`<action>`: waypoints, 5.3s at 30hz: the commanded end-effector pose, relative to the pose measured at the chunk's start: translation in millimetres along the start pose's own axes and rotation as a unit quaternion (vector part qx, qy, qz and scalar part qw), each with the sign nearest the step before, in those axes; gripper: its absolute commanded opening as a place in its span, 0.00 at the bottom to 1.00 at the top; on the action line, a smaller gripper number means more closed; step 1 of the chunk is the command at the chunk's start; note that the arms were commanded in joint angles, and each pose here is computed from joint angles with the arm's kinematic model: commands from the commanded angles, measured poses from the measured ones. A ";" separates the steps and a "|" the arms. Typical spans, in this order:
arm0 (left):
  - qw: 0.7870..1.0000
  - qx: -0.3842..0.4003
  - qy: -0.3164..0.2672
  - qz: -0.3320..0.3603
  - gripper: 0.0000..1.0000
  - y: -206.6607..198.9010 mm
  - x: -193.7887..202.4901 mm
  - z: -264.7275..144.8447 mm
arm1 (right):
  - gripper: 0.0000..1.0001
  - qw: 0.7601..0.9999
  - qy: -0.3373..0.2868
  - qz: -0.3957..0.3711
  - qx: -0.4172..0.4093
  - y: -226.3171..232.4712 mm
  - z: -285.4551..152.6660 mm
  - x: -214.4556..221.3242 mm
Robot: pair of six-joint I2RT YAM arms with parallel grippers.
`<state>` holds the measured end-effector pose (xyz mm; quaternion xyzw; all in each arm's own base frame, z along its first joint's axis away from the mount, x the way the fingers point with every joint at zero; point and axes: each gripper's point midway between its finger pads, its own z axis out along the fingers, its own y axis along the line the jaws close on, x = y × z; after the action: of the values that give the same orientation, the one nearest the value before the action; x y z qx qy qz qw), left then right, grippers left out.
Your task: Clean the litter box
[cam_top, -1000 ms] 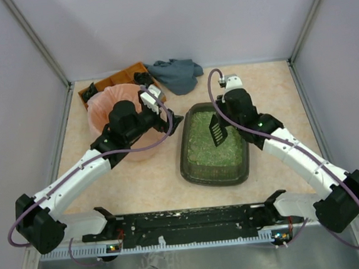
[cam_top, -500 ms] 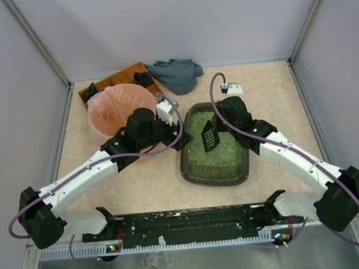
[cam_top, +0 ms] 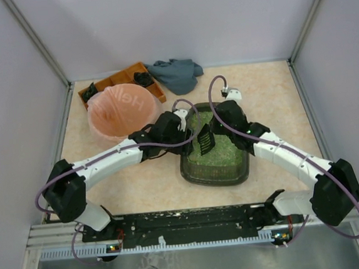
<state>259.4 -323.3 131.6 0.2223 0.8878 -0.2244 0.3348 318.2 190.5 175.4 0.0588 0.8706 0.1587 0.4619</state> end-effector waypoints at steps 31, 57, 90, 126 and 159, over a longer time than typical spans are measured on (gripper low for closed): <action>0.998 0.030 -0.016 0.049 0.41 -10.4 -15.0 -1.0 | 0.00 0.975 0.015 0.206 -0.082 -18.3 1.0 52.3; 0.948 0.058 -0.286 0.127 0.80 -4.8 -140.4 -134.0 | 0.00 0.911 -0.111 0.345 -0.198 -73.1 -60.1 -13.6; 0.926 -0.017 -0.360 0.117 0.89 51.3 -148.4 -156.2 | 0.00 0.905 -0.123 0.355 -0.200 -104.1 -67.5 -20.2; 0.908 -0.125 -0.400 0.001 0.90 84.9 -109.8 -302.8 | 0.00 0.889 -0.170 0.328 -0.271 74.9 -87.4 -196.4; 0.919 -0.123 -0.375 -0.012 0.90 86.8 -91.6 -297.8 | 0.00 0.880 -0.269 -0.163 -0.356 278.7 -104.1 -217.1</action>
<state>219.2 -107.9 373.4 0.0622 0.7205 -0.1778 0.6674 367.3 413.7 417.8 -0.2564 0.6486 0.3377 0.6321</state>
